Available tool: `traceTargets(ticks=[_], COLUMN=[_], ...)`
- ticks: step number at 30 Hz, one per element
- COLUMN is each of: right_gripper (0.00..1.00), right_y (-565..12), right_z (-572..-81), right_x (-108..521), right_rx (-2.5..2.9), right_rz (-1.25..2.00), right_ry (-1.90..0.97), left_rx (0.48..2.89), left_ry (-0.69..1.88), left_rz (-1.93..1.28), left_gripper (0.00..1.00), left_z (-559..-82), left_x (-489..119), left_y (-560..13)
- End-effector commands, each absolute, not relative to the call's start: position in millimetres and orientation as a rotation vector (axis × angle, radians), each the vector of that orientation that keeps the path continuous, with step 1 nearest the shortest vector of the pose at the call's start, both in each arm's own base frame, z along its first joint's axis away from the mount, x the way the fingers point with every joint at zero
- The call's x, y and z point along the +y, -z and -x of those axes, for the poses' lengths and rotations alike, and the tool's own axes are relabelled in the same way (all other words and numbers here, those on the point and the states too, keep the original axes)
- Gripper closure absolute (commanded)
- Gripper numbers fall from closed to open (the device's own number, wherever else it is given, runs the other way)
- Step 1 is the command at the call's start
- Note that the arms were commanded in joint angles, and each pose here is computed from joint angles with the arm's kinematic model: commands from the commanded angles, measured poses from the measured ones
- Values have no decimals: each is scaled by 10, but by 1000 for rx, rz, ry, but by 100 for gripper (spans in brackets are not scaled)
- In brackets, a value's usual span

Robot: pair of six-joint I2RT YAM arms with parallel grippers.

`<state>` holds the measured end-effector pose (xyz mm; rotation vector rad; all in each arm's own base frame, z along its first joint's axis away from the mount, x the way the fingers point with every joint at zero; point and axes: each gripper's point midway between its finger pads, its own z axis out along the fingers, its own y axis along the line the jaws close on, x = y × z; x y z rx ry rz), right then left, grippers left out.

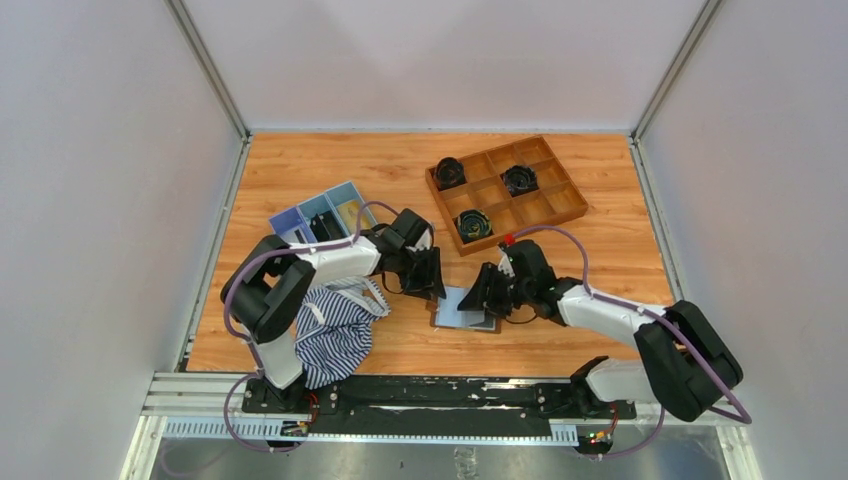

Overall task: Take the credit cards out of the card holder
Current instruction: Remove the credit card from the card holder.

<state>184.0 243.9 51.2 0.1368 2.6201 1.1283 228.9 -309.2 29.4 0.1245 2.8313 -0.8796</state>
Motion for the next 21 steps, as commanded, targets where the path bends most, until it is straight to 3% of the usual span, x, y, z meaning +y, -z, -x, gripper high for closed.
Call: traceTargets(ticks=[1, 12, 21], right_gripper=[53, 53, 53], right_y=[-677, -713, -780], right_z=[-1922, -1942, -1961], right_x=[2536, 2997, 2776], right_rx=[2582, 2606, 2586], right_rz=[-91, 78, 68], right_ry=[-1136, -1152, -1039], left_rx=[2771, 2673, 2559], left_ry=[835, 730, 961], left_rz=[-200, -129, -153], left_gripper=[52, 52, 46], left_z=[-2375, -2672, -2575], left_x=[-3062, -2608, -2782], left_y=[-647, -1182, -1431])
